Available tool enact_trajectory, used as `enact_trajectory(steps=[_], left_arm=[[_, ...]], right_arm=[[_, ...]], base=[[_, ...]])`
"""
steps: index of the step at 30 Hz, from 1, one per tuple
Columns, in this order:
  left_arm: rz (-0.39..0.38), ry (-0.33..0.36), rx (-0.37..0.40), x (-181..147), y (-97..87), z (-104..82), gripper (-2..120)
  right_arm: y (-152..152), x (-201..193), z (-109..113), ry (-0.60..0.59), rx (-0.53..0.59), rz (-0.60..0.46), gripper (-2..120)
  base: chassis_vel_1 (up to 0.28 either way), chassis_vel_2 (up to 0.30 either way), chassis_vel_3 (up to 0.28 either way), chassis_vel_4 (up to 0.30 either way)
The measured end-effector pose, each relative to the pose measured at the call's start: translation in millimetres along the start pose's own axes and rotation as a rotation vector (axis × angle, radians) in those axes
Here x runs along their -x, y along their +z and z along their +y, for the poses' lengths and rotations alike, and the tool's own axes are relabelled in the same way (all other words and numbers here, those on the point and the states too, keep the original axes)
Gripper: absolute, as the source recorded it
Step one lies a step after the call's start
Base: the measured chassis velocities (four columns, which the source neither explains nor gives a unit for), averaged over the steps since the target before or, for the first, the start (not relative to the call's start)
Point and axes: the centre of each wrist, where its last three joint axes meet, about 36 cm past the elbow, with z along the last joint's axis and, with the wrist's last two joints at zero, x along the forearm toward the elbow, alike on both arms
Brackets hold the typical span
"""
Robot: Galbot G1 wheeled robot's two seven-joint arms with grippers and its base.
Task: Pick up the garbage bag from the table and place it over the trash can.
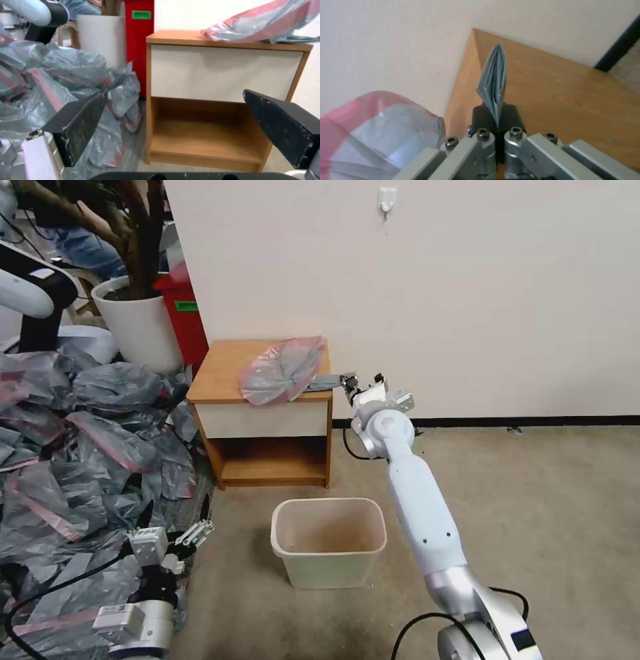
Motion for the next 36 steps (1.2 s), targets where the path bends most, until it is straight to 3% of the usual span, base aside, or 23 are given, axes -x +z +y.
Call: enact_trajectory(steps=[6, 13, 18, 21, 22, 25, 36], left_arm=[[-0.001, 0.003, -0.004, 1, 2.9, -1.3, 100], [-0.009, 0.013, -0.013, 7, 4.7, -5.4, 100], [-0.009, 0.019, -0.016, 8, 5.6, -7.8, 100], [-0.009, 0.024, -0.013, 8, 5.9, -7.8, 100], [-0.009, 0.024, -0.013, 8, 5.9, -7.8, 100], [-0.014, 0.027, -0.009, 8, 5.1, -7.3, 100], [-0.027, 0.030, -0.007, 6, 4.9, -7.0, 100]], right_arm=[[4, -33, -6, 0.007, -0.036, 0.003, 0], [25, -107, -16, 0.007, -0.039, 0.030, 0], [61, -158, -33, 0.050, -0.011, 0.083, 0], [111, -199, -49, 0.093, -0.043, 0.158, 0], [111, -199, -49, 0.093, -0.043, 0.158, 0], [154, -228, -64, 0.135, -0.100, 0.195, 0], [165, -233, -75, 0.165, -0.172, 0.148, 0]], base=[[0.000, 0.000, 0.000, 0.000], [0.000, 0.000, 0.000, 0.000], [0.000, 0.000, 0.000, 0.000], [0.000, 0.000, 0.000, 0.000], [0.000, 0.000, 0.000, 0.000], [0.000, 0.000, 0.000, 0.000], [0.000, 0.000, 0.000, 0.000]])
